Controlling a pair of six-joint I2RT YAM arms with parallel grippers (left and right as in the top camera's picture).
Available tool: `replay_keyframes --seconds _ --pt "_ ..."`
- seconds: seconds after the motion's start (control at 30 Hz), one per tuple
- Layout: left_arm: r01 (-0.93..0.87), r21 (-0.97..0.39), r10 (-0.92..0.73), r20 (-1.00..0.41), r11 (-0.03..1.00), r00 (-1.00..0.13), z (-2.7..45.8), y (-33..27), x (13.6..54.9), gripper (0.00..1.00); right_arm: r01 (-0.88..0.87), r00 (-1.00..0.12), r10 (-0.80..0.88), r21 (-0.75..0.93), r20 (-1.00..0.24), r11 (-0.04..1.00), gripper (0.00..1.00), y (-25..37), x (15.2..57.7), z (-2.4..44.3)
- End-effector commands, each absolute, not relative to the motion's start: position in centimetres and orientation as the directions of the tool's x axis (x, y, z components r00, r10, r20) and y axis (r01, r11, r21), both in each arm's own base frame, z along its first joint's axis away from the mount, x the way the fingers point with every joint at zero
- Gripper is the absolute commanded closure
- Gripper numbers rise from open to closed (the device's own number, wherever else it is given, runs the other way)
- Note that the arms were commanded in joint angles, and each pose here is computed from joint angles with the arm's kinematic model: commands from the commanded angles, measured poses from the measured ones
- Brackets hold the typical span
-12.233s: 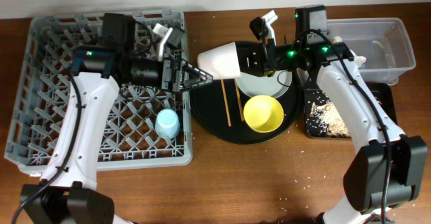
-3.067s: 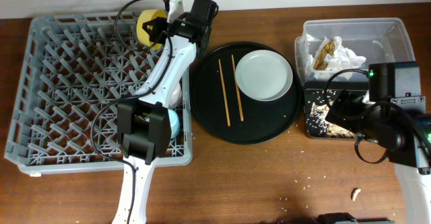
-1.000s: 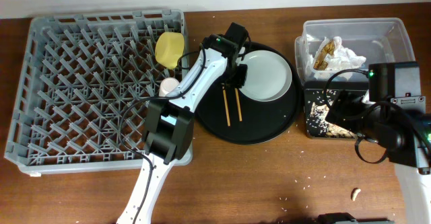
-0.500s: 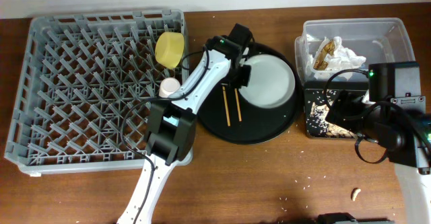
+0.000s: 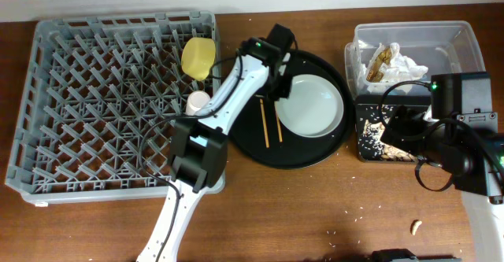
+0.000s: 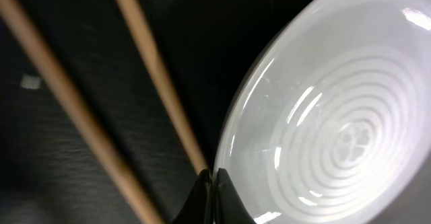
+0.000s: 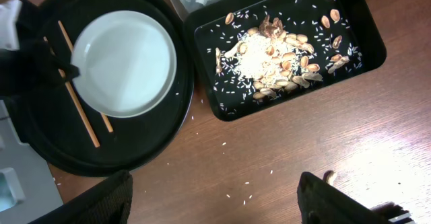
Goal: Sort waste into correct bins and load items into the dishwasher rack
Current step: 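Lift the white plate and stand it in the rack behind the bowl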
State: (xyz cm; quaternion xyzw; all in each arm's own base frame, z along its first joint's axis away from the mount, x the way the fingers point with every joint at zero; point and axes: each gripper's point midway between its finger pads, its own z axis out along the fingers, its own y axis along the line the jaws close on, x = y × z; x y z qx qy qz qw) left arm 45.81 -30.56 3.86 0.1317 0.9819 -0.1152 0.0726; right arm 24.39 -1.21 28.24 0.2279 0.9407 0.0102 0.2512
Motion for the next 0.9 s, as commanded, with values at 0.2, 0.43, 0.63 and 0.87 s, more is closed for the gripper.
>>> replay_keyframes --seconds 0.2,0.43,0.63,0.87 --pt "0.252 -0.070 0.188 -0.483 0.965 -0.855 19.7 -25.0 49.2 0.99 0.434 -0.761 0.441 0.132 -0.476 0.891 0.21 -1.5 24.5 28.5" --pt "0.128 0.037 0.122 -0.644 0.991 -0.755 29.9 -17.1 48.9 0.99 0.431 -0.762 0.441 0.137 -0.474 0.892 0.21 -1.4 24.5 28.5" --pt "-0.073 0.367 0.213 -0.680 0.927 -0.702 34.4 -7.1 49.4 0.99 0.431 -0.762 0.441 0.137 -0.474 0.892 0.21 -1.4 24.5 28.5" --pt "-0.333 0.555 0.175 -0.672 0.762 -0.720 35.6 0.4 49.7 0.99 0.431 -0.762 0.441 0.137 -0.475 0.892 0.15 -1.4 24.5 28.5"
